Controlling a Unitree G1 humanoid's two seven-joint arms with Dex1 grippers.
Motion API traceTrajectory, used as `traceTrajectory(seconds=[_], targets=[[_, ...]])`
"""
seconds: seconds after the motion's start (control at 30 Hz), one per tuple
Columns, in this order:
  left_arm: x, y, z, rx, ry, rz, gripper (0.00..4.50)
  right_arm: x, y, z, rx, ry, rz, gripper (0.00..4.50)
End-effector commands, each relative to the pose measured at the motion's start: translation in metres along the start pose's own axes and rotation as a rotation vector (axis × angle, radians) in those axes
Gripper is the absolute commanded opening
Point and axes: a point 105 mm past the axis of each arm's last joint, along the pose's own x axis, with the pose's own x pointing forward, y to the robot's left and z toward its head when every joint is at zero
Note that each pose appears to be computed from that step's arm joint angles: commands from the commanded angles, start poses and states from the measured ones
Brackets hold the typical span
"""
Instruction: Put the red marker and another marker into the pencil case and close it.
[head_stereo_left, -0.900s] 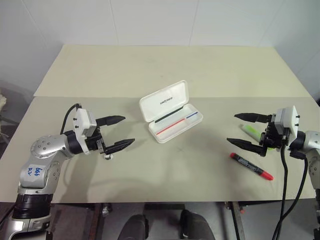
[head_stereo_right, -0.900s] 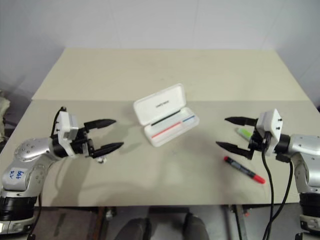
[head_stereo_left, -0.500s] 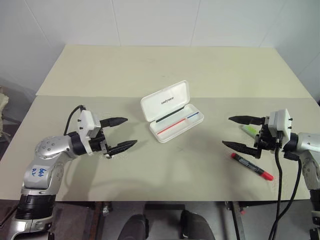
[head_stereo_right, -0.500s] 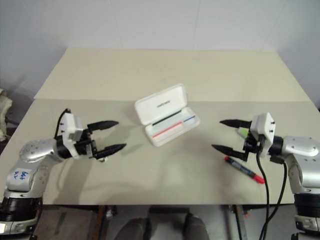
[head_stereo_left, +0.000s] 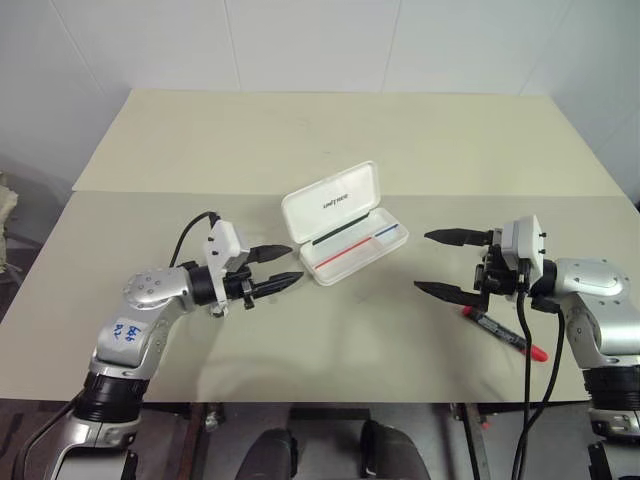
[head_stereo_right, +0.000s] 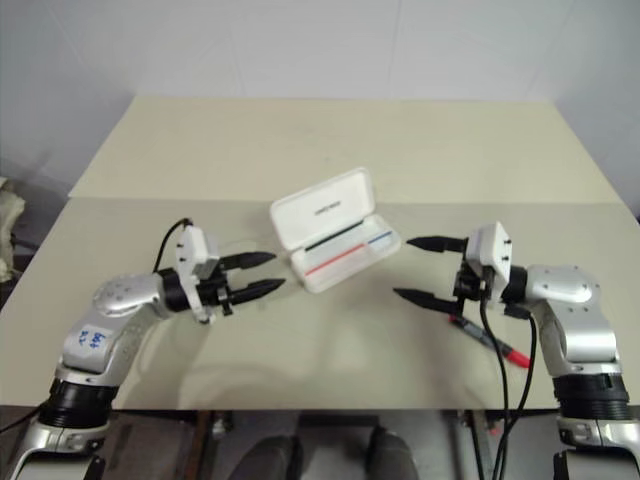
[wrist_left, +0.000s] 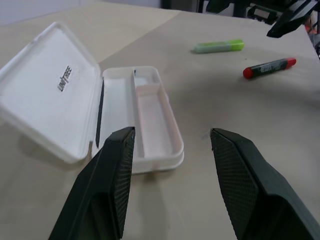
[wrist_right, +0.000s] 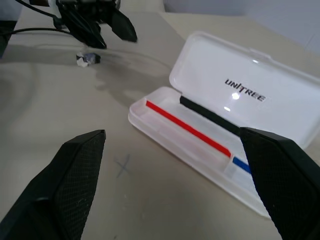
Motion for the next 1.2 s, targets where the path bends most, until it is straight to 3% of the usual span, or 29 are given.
traceTrajectory(seconds=[0.03,0.3,0.57,0.87,1.2], targets=[[0.020,0.001,0.000,0.023,0.021,-0.006,2.51,0.004,0.000,0.016,-0.068,-0.036,0.005,4.50],[0.061,0.000,-0.005,0.001,0.069,-0.032,2.51,0.008,0.008,0.019,-0.066,-0.058,0.017,4.50],[0.076,-0.016,-0.016,-0.010,0.141,-0.112,2.51,0.009,0.012,0.026,-0.078,-0.062,0.036,4.50],[0.075,-0.022,-0.038,-0.015,0.286,-0.143,2.51,0.003,0.014,0.031,-0.095,-0.055,0.017,4.50],[0.079,-0.008,-0.045,-0.006,0.400,-0.121,2.51,-0.004,0.015,0.036,-0.097,-0.031,0.015,4.50]])
